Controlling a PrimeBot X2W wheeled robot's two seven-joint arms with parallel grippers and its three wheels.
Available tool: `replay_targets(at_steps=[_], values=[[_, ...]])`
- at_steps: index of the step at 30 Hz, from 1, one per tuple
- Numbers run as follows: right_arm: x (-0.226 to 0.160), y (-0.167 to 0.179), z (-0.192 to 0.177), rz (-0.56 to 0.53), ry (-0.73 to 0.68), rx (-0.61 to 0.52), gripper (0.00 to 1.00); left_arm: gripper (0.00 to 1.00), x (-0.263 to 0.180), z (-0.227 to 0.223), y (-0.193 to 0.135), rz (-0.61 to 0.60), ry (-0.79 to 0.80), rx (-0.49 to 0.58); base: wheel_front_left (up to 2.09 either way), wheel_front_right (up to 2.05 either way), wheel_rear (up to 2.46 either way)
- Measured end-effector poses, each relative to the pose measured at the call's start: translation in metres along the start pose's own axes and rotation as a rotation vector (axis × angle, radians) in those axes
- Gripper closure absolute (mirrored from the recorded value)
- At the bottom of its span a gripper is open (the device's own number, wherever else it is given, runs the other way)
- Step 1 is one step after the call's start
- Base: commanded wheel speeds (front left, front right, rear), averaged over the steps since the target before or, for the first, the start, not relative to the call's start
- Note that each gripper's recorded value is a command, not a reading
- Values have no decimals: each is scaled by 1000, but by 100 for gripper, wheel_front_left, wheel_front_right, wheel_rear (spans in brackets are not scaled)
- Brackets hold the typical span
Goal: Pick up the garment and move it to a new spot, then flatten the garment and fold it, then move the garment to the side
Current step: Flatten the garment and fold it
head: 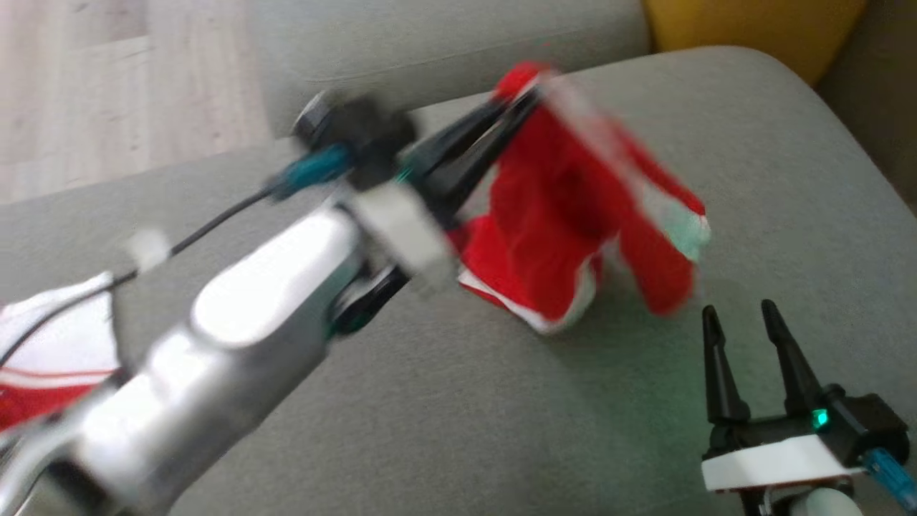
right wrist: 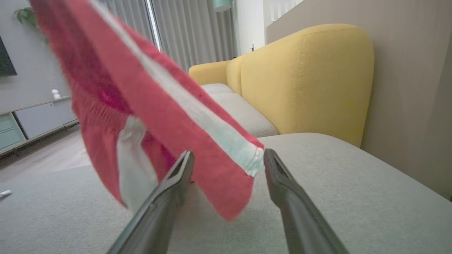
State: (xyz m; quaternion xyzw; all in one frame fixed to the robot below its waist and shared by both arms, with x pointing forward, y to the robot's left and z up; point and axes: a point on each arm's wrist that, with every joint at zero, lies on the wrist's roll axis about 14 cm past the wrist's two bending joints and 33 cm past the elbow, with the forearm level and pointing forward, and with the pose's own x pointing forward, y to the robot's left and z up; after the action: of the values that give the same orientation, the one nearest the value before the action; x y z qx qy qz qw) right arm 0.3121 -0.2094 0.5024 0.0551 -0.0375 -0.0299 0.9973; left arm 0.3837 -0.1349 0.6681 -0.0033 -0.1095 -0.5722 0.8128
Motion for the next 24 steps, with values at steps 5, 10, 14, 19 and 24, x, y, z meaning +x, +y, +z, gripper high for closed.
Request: replay_targets(at_steps=[5, 10, 14, 19, 24], values=[[12, 15, -3, 54, 5, 10, 0, 100, -88, -84, 31, 192, 212, -172, 0, 0, 0], [21, 33, -27, 105, 81, 52, 0, 100, -170, -149, 32, 353, 343, -262, 0, 0, 0], [23, 44, -63, 134, 196, 70, 0, 100, -196, -161, 39, 413, 361, -237, 0, 0, 0], [45, 63, -95, 193, 291, 55, 0, 100, -217, -168, 49, 493, 363, -256, 0, 0, 0], [58, 71, -110, 218, 337, 31, 0, 100, -223, -171, 47, 522, 355, -263, 0, 0, 0]])
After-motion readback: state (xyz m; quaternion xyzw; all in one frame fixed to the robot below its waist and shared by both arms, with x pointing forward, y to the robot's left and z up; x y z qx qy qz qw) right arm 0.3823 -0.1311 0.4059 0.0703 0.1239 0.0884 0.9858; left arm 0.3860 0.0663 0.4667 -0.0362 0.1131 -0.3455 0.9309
